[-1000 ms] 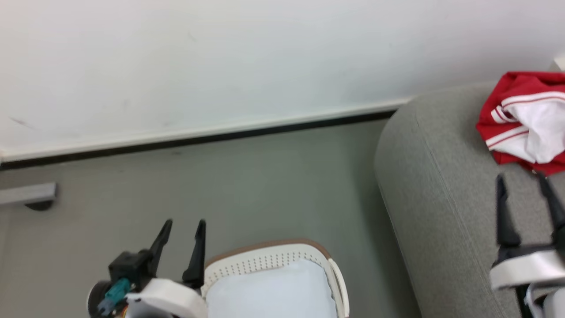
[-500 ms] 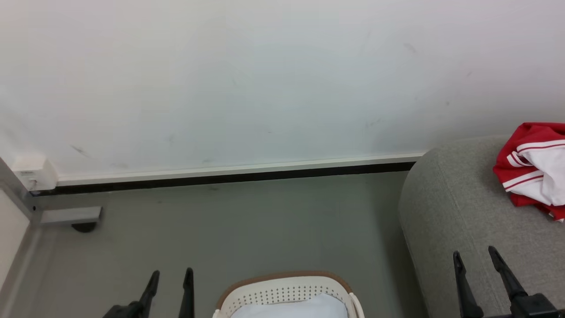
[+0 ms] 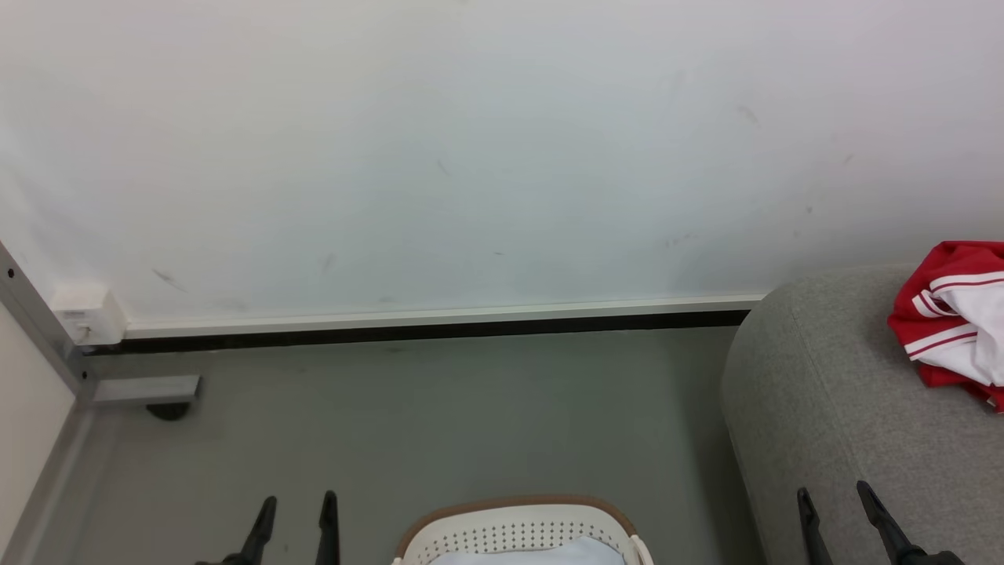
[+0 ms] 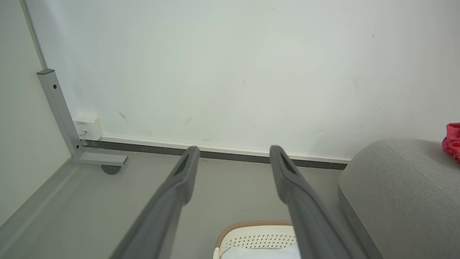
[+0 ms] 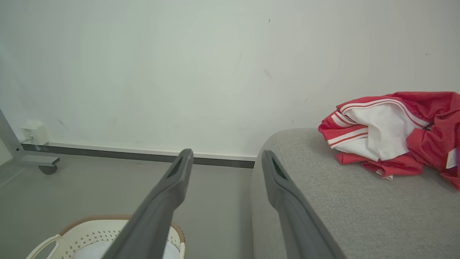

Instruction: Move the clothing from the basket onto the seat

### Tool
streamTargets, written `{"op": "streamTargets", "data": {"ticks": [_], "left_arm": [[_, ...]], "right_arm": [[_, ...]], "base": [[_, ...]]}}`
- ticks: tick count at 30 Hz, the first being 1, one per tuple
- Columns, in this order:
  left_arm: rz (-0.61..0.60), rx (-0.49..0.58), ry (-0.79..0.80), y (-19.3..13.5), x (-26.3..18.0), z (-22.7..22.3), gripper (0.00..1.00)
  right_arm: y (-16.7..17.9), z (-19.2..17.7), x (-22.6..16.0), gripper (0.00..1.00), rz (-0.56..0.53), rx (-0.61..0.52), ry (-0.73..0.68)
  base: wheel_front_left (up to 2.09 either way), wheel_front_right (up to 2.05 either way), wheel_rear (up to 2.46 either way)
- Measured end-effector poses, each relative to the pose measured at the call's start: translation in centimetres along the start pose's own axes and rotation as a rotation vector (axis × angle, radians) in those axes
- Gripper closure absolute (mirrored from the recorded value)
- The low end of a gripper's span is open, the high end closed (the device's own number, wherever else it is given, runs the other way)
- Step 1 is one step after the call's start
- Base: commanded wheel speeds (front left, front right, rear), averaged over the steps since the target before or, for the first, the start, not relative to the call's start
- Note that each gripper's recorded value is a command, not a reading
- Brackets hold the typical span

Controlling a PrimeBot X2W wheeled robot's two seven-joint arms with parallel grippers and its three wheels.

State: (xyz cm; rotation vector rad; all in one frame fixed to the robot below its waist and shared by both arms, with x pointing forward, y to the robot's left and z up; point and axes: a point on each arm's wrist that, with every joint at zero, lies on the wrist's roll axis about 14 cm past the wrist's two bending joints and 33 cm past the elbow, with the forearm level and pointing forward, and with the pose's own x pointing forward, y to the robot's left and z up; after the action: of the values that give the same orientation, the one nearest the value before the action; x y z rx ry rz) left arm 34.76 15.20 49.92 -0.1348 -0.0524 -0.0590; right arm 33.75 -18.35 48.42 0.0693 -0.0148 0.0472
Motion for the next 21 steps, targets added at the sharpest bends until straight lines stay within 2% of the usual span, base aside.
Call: {"op": "streamTargets", "data": {"ticks": [21], "left_arm": [[0.021,0.008,0.016,0.71,-0.45,-0.63,0.0]], "right_arm": [[0.76,-0.72,0.8,0.0,0.024,0.004,0.026]], "base": [[0.0,0.0,0.0]]}}
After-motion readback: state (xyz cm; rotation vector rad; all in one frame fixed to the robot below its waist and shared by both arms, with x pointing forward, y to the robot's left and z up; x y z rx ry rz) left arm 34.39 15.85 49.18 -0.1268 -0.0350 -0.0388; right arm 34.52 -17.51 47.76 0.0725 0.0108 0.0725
